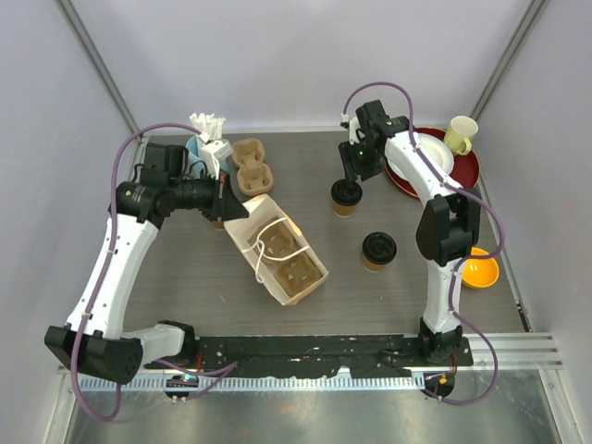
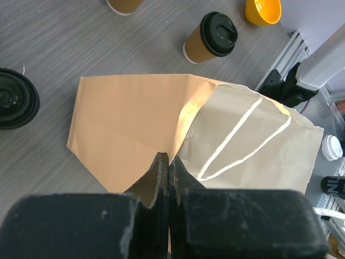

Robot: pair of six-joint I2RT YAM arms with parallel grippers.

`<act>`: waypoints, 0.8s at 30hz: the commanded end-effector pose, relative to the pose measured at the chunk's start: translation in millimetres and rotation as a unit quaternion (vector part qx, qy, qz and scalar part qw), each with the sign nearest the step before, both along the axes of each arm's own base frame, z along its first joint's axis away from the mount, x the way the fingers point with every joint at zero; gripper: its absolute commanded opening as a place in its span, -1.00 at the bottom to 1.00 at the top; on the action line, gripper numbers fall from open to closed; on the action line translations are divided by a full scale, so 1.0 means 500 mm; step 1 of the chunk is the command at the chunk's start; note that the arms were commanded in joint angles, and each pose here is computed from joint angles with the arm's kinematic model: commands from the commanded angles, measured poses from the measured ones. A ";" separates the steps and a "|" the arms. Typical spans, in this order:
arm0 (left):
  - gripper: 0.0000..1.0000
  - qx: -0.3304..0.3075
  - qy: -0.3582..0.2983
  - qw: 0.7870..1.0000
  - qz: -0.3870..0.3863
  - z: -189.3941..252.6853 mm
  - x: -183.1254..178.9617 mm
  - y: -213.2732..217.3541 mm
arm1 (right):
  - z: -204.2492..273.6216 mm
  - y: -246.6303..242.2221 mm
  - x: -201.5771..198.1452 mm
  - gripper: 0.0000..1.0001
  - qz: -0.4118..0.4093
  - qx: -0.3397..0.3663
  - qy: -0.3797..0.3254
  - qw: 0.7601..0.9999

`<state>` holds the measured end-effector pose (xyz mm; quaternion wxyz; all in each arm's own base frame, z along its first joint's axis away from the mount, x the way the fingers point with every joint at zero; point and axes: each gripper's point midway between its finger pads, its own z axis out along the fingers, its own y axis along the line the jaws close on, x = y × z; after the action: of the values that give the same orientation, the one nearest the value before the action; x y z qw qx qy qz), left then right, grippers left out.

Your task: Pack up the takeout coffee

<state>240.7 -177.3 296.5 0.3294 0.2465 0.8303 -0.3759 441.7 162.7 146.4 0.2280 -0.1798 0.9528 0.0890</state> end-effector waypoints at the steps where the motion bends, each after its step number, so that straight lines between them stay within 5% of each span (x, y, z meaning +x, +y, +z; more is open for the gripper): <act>1: -1.00 -0.017 -0.011 1.000 0.008 0.037 -0.002 -0.003 | 0.000 0.009 0.019 0.06 0.014 -0.003 -0.016 1.000; 17: -1.00 -0.019 -0.017 1.000 -0.002 0.038 -0.003 -0.006 | -0.025 0.009 0.028 -0.29 0.036 -0.014 -0.012 0.999; 24: -1.00 -0.019 -0.017 1.000 -0.003 0.038 -0.004 -0.006 | -0.005 -0.003 0.023 -0.16 0.058 -0.037 -0.027 0.997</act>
<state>239.9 -177.5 296.7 0.3254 0.2387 0.8331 -0.3782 449.3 162.6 122.4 0.2109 -0.2118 0.9510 0.0793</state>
